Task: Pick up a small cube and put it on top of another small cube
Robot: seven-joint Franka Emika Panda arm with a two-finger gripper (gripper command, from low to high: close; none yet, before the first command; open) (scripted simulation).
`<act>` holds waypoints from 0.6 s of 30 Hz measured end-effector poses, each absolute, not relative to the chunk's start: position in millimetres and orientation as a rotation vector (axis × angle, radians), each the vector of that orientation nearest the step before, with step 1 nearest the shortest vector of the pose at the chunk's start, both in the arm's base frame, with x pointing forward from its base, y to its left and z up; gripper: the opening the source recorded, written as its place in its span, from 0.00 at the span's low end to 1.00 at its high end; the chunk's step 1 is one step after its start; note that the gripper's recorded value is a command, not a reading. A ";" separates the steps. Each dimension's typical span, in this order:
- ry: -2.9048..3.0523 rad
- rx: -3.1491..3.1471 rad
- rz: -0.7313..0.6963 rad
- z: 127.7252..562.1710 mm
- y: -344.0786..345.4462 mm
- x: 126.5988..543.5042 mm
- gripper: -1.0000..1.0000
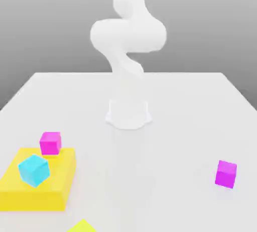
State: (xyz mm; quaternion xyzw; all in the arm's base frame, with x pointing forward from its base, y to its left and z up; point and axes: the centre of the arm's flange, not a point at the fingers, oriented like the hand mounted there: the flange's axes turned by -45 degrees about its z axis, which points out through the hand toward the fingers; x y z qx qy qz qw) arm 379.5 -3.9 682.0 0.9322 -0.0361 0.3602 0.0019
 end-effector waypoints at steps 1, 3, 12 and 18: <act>-0.153 2.935 1.090 668.8 -6.1 393.2 0.50; -0.227 2.951 1.013 642.3 -11.2 417.9 0.50; -0.549 2.987 0.676 507.0 -42.5 501.2 0.50; -0.765 2.982 0.452 404.4 -68.2 530.8 0.50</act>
